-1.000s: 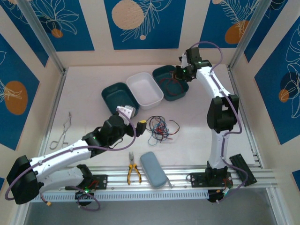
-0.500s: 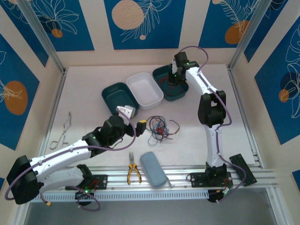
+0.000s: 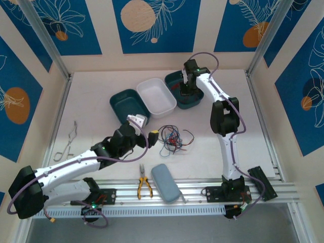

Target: Untangle the cables

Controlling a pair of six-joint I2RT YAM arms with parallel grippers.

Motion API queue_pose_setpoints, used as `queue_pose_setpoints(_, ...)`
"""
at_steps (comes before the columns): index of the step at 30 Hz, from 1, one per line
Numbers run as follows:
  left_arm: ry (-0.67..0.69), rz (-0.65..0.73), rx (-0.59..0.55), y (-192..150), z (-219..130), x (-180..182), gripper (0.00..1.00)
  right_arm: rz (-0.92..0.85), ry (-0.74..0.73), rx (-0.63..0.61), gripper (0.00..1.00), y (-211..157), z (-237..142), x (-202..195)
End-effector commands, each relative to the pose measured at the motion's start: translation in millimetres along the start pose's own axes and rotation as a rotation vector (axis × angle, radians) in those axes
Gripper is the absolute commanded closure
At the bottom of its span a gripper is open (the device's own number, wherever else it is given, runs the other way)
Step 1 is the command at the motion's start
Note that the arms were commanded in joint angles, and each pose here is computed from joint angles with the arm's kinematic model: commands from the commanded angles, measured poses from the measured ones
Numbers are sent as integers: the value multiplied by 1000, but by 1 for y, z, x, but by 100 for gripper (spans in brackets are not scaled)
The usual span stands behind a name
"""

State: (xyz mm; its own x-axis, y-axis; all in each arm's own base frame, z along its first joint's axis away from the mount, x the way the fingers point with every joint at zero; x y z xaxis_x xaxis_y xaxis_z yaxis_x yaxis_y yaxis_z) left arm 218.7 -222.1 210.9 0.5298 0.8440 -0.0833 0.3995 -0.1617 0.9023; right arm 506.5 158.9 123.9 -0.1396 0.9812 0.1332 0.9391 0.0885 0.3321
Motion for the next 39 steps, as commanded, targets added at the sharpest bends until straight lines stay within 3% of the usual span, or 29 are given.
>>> queue_pose_setpoints(1, 7, -14, -19, 8, 1, 1, 0, -40, -29, 5, 87, 0, -6, 2)
queue_pose_setpoints(13, 8, -16, -22, 9, -1, 1, 0, -45, -13, -41, 48, 2, -45, 16)
queue_pose_setpoints(17, 12, -17, -25, 8, -2, 2, 0, -36, -25, -68, 39, 1, -61, 19)
queue_pose_setpoints(21, 13, -18, -23, 7, -3, 3, 0, -17, -28, -98, 33, 1, -76, 19)
queue_pose_setpoints(28, 22, -26, -30, 7, -6, 5, 0, 39, -14, -146, 32, -8, -110, 25)
queue_pose_setpoints(39, 9, -51, 13, 5, 5, 1, 0, 193, 34, -187, 33, -79, -162, 27)
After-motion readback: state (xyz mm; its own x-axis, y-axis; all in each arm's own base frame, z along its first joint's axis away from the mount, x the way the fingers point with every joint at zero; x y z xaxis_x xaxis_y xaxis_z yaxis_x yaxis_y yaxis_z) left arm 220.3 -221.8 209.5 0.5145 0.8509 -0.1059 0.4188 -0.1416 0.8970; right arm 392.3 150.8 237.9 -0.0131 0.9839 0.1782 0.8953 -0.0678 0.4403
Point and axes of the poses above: each hand's point on the last joint's axis, 136 mm out from that joint toward the fingers, its own z axis out along the fingers, its own x axis along the line the jaws close on, y = z × x, the point moved 5 cm from there along -z, back along the fingers, and after that the axes turned 3 degrees about z, right-handed, at the moved point
